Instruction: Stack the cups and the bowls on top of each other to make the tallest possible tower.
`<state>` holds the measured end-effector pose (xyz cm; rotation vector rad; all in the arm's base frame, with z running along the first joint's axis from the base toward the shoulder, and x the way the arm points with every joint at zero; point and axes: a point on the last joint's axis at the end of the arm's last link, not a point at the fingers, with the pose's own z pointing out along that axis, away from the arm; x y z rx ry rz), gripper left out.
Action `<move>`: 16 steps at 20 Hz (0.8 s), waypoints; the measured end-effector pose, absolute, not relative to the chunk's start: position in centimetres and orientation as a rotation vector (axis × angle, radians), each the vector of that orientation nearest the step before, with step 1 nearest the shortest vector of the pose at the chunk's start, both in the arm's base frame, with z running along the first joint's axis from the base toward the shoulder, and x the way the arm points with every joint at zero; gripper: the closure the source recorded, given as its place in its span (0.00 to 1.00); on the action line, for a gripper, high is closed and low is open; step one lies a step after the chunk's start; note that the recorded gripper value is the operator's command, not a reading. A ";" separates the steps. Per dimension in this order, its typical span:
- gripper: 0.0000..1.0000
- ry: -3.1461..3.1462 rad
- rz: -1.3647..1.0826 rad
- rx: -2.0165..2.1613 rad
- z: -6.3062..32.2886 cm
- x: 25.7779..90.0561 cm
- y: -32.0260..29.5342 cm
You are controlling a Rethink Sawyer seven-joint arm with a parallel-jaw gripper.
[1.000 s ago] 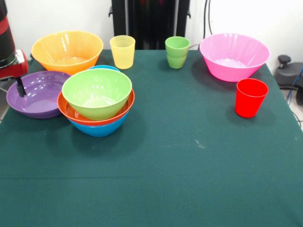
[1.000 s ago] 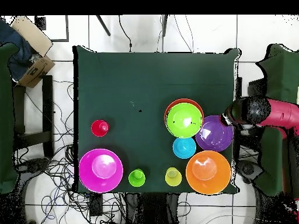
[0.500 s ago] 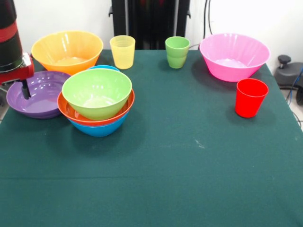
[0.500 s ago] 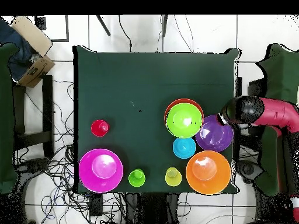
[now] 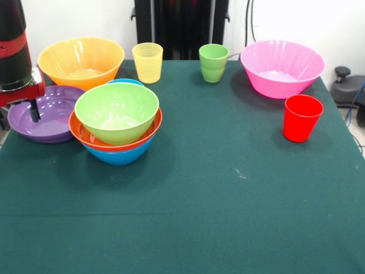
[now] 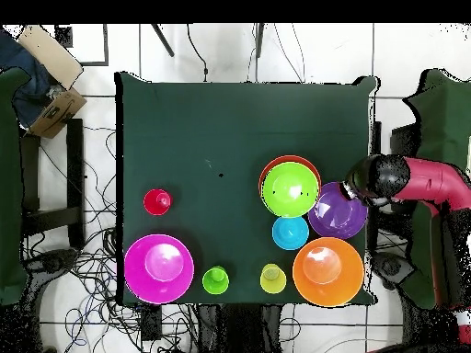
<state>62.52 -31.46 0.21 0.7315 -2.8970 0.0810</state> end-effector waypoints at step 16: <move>0.00 -3.010 0.087 0.709 -4.0 61.1 -32.8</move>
